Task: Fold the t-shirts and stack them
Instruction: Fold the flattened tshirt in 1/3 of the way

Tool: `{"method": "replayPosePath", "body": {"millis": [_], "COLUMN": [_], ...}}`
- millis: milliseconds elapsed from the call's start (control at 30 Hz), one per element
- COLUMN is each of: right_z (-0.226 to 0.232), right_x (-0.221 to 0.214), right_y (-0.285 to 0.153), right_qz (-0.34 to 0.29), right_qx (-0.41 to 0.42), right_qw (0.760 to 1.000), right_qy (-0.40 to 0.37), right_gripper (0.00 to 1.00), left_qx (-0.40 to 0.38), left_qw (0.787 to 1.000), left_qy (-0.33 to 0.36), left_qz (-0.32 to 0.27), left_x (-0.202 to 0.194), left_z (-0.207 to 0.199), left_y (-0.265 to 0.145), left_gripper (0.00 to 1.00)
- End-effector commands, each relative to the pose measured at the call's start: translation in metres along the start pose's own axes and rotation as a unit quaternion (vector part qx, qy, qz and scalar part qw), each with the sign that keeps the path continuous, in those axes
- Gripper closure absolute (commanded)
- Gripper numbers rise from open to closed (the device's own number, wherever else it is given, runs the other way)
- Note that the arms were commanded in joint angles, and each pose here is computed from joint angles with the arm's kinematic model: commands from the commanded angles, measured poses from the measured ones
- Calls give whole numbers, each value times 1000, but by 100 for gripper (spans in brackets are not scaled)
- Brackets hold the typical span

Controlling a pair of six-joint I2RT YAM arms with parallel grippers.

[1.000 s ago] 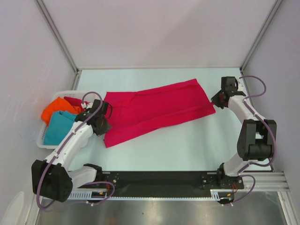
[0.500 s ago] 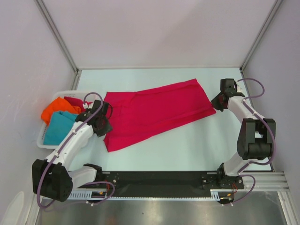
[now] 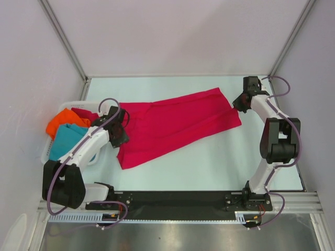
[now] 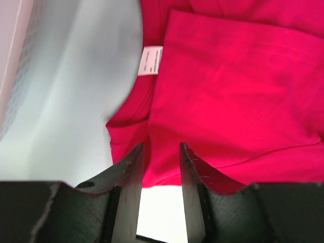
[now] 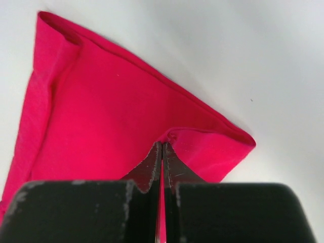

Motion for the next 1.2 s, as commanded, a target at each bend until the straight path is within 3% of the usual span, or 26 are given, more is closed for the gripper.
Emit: {"method": "replayPosePath", "body": {"millis": [0,267,400,567,1167], "right_z": [16,14,13,13,2], "right_x": [19,1,-6,-6,0], "right_y": [-1,34,45,43,4], "right_qz": [-23,36,64,68,22], "right_qx": [12,-8,-4,-5,-10], "right_qw": [1000,999,998,997,999], "right_qy": [-4,-19,-23,-34,-47], "right_gripper": [100,100,80,75,73], "left_qx": [-22,-23,-22,-22,-27], "left_qw": [999,999,999,999,1000], "left_qy": [-3,1,3,4,10], "left_qz": [-31,-30,-30,-29,-5], "left_x": [19,24,25,23,-18], "left_z": [-14,-19,-20,-18,-2], "left_y": [-6,-4,-3,-3,5], "left_gripper": [61,61,61,61,62]}}
Point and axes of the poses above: each gripper's point midway between its finger pads, its own y axis out along the fingers, its own z axis along the line the jaws close on, x = y × z, the point moved 9 cm from there along -y, back along the fingers
